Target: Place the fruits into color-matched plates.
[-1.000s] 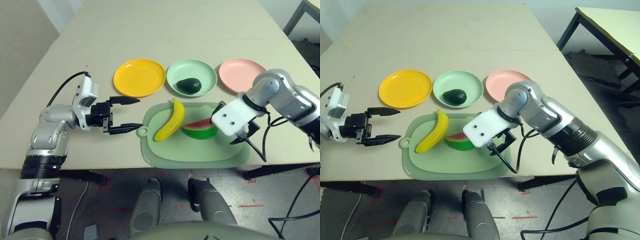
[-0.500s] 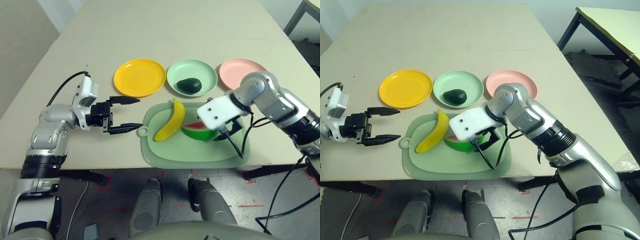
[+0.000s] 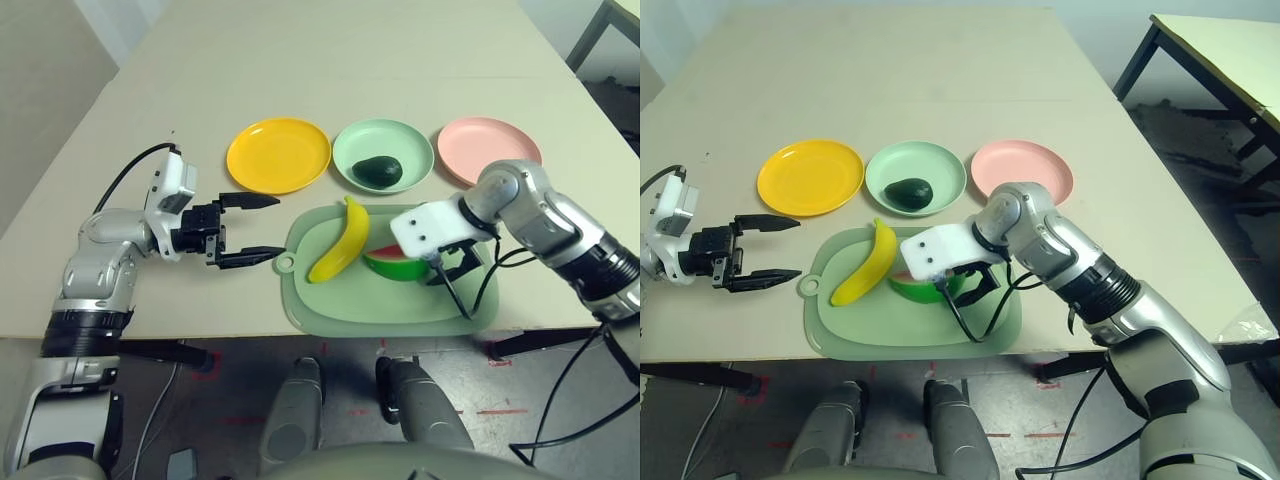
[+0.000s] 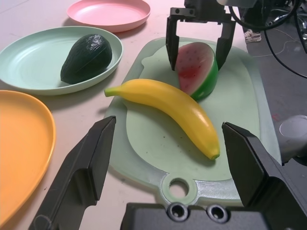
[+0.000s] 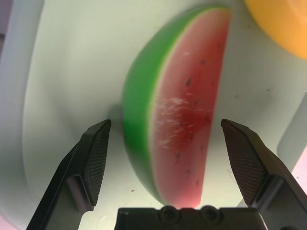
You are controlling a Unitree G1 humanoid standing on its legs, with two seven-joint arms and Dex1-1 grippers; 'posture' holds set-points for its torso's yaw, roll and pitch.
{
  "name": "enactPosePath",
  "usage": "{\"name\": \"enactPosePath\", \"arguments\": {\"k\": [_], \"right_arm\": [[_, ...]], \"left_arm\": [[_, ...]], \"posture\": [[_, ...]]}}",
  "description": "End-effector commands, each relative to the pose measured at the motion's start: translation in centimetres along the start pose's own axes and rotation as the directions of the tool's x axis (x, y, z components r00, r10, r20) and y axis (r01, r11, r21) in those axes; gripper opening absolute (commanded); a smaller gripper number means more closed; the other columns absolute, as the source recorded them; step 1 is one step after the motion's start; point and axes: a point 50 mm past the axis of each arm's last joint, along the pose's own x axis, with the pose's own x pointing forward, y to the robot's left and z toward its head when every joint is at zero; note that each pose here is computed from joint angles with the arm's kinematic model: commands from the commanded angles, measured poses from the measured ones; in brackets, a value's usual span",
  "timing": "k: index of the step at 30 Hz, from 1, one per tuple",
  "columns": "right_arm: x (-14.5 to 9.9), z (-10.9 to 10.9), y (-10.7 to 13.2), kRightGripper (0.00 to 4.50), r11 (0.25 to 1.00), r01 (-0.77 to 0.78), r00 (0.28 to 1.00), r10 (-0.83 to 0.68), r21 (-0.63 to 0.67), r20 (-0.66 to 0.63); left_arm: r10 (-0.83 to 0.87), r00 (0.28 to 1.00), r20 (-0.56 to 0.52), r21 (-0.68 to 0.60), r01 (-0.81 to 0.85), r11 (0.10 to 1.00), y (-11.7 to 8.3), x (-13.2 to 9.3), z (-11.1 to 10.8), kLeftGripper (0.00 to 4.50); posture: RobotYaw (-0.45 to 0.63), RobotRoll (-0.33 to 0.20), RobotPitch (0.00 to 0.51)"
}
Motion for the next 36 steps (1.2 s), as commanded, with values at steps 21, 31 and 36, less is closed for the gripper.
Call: {"name": "enactPosePath", "arguments": {"k": [21,31,36], "right_arm": [[-1.9,-0.1,-0.5,3.2,0.998,0.007,1.0,-0.007,0.057,-0.005],[-4.0,0.8,-1.1,3.2,0.998,0.028,1.0,-0.029,0.058,0.011],[-5.5,-0.3,-2.5,3.2,0.99,0.097,0.995,-0.096,0.106,-0.022]], "left_arm": [[0.001,1.0,-0.014,0.003,-0.001,1.0,0.1,-0.2,-0.1,4.5],[0.004,1.0,-0.011,0.006,-0.004,1.0,0.3,-0.1,-0.2,4.5],[0.02,0.999,0.025,0.012,-0.02,1.0,0.5,0.1,0.1,4.5]], "posture": [[0.0,0.0,0.173],[-0.01,0.0,0.168],[-0.01,0.0,0.168]]}}
